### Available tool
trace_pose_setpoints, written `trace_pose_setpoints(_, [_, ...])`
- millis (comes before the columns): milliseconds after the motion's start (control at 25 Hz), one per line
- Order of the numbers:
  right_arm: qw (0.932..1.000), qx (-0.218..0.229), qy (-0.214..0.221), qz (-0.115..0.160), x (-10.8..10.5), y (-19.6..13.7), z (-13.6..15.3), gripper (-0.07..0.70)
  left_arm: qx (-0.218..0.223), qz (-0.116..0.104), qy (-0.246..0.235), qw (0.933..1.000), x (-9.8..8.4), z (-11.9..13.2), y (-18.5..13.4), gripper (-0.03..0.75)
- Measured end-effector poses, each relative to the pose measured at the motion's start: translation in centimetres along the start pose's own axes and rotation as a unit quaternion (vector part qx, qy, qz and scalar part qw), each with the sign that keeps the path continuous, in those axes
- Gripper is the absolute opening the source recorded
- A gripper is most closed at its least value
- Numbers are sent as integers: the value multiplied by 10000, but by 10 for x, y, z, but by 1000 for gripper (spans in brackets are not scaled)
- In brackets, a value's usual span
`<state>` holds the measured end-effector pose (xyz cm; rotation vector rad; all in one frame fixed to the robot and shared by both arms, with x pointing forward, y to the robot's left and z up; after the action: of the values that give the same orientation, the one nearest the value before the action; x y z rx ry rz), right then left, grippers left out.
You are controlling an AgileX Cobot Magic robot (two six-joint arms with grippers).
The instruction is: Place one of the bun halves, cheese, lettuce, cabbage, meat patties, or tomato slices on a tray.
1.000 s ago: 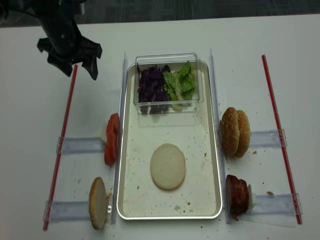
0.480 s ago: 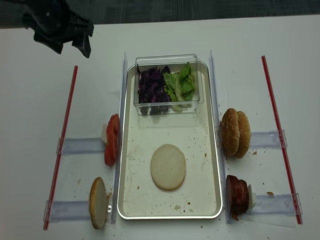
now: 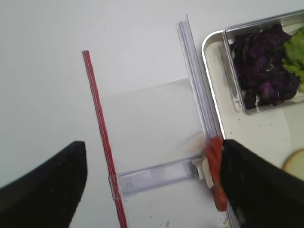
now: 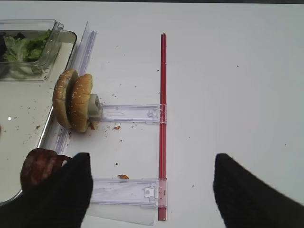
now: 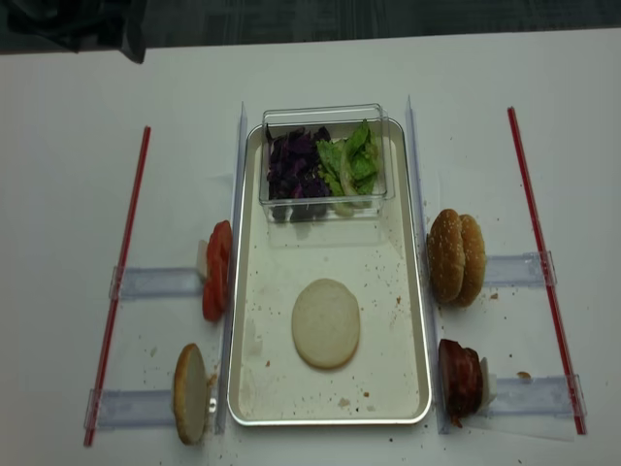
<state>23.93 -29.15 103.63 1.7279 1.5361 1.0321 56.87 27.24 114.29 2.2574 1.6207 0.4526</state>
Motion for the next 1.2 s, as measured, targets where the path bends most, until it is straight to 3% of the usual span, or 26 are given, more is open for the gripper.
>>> trace_pose_setpoints(480, [10000,0,0,-9,0,0,0,552,-340,-62,78,9994,-23,-63,-83,533])
trace_pose_setpoints(840, [10000,0,0,-9,0,0,0,552,-474,-158,149,9986,-41,-78,-157,533])
trace_pose_setpoints(1200, [10000,0,0,-9,0,0,0,552,-943,-183,250,9951,-60,-84,-234,533])
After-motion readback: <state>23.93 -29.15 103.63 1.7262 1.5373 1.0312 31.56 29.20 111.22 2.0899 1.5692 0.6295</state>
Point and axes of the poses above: a point on each arm's last joint axis where the gripper is mounted, z pointing out along that axis toward the gripper, x along the wrist's bending axis when the last joint is at zero, y = z × x, the point moved 1 cm from there along z, pointing out along that axis toward the gripper, and after that the axes turned 9 degrees about z, right-handed, at the moved point
